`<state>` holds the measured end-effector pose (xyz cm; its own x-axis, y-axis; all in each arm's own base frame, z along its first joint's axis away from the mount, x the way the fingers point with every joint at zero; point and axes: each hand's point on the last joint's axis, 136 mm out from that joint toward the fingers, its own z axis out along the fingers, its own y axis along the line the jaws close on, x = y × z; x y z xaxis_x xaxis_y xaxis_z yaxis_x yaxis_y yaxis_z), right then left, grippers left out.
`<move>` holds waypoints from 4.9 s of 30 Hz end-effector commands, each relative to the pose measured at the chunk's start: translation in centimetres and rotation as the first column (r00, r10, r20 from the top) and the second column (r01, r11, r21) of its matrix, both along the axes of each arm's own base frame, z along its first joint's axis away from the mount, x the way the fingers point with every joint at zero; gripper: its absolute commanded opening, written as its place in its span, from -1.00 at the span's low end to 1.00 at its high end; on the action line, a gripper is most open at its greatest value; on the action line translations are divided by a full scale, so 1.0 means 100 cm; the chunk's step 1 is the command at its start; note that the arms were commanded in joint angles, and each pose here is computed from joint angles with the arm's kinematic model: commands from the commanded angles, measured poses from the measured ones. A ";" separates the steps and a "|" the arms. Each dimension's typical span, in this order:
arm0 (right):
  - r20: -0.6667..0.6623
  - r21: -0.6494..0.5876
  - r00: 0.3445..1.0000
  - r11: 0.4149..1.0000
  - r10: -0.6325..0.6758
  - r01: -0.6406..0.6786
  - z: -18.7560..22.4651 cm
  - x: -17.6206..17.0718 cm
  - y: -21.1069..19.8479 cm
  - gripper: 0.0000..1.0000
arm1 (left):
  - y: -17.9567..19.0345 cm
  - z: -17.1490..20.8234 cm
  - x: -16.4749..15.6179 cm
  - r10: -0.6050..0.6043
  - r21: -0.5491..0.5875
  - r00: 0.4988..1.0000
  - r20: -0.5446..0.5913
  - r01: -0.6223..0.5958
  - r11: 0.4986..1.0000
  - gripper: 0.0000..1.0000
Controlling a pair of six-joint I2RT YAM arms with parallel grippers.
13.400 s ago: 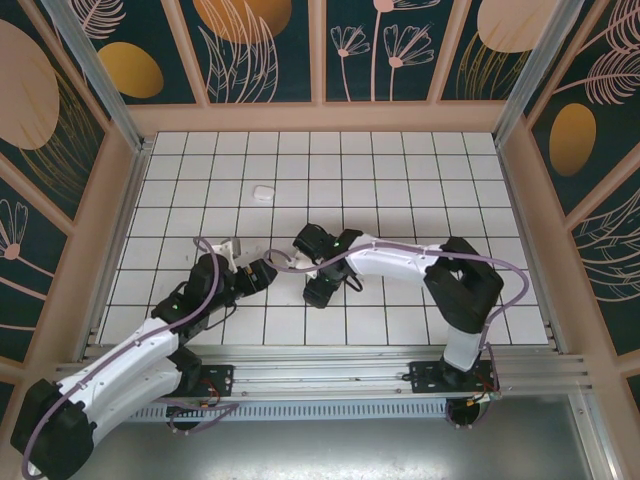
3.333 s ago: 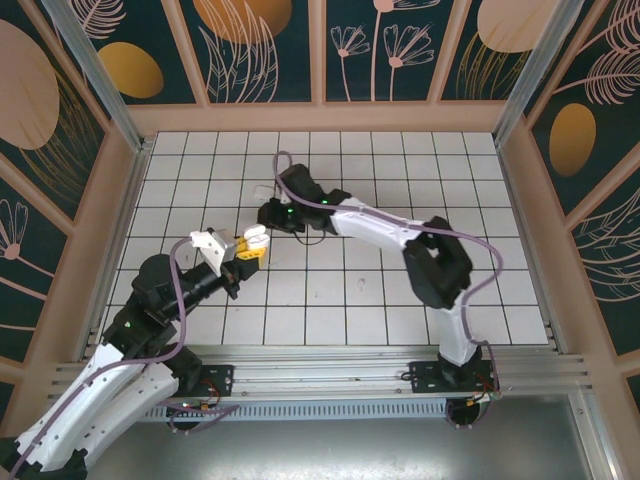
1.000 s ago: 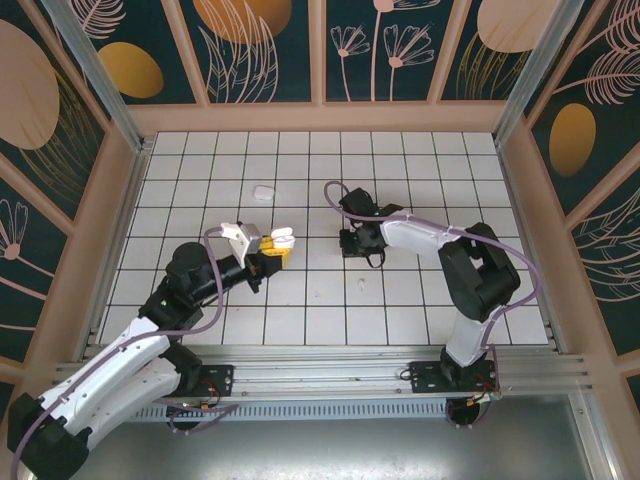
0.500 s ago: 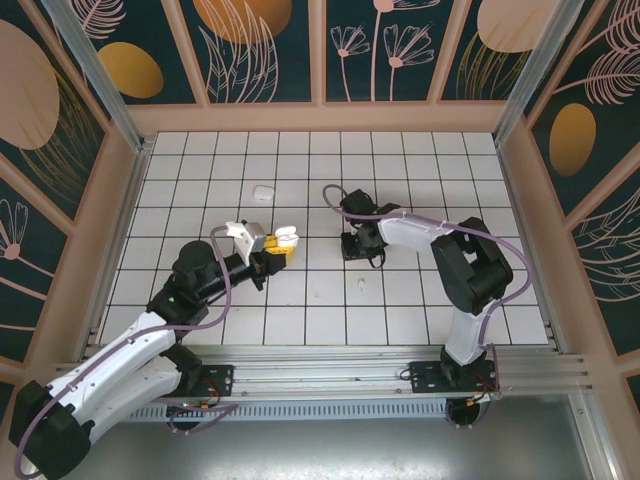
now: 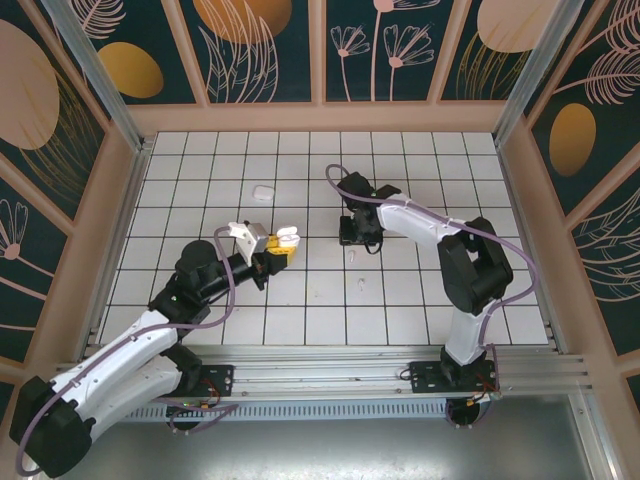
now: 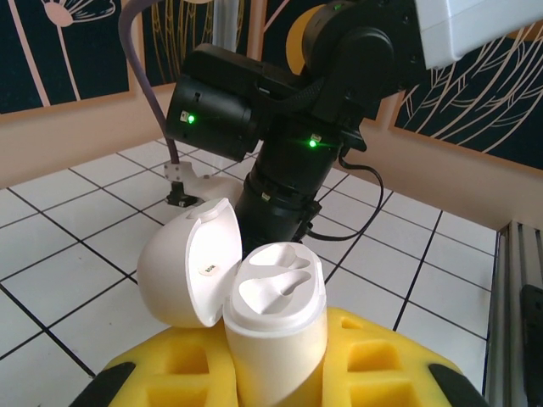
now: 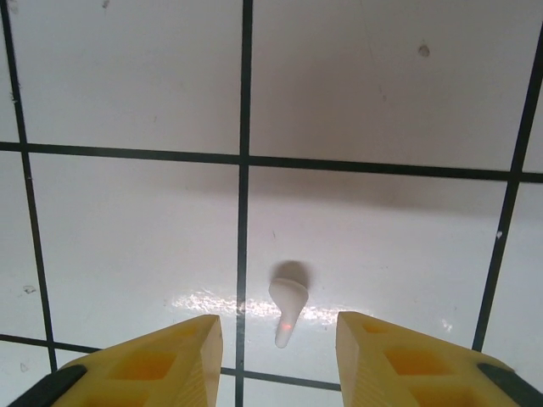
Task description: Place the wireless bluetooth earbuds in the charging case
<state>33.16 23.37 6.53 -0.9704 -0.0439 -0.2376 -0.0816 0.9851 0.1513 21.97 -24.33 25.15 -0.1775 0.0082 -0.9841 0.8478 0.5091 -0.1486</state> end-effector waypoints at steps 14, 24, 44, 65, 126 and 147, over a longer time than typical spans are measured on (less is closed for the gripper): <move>-0.156 -0.122 0.986 0.992 -0.053 0.034 -0.035 -0.010 0.004 -0.26 | -0.002 -0.001 -0.008 -0.044 0.007 0.998 0.040 0.044 0.999 -1.00; -0.176 -0.211 0.983 0.977 -0.049 0.011 -0.048 -0.013 0.000 -0.30 | 0.001 -0.002 -0.011 -0.039 0.010 0.998 0.048 0.039 0.999 -1.00; -0.079 -0.206 0.996 0.979 -0.028 0.012 -0.020 -0.002 0.002 -0.56 | -0.003 0.002 -0.020 -0.090 -0.015 0.992 0.085 0.092 0.996 -1.00; 0.271 0.131 0.962 0.989 0.029 -0.067 0.095 0.005 0.023 -0.63 | -0.024 0.003 -0.016 -0.183 -0.058 0.980 0.074 0.188 0.981 -1.00; 0.772 0.263 0.562 0.657 0.295 -0.706 0.242 -0.107 0.096 -0.67 | -0.052 0.029 0.003 -0.268 -0.175 0.961 0.060 0.275 0.945 -1.00; 0.715 0.226 0.573 0.643 0.402 -0.732 0.223 -0.119 0.094 -0.69 | -0.053 0.029 0.004 -0.267 -0.159 0.962 0.056 0.273 0.949 -1.00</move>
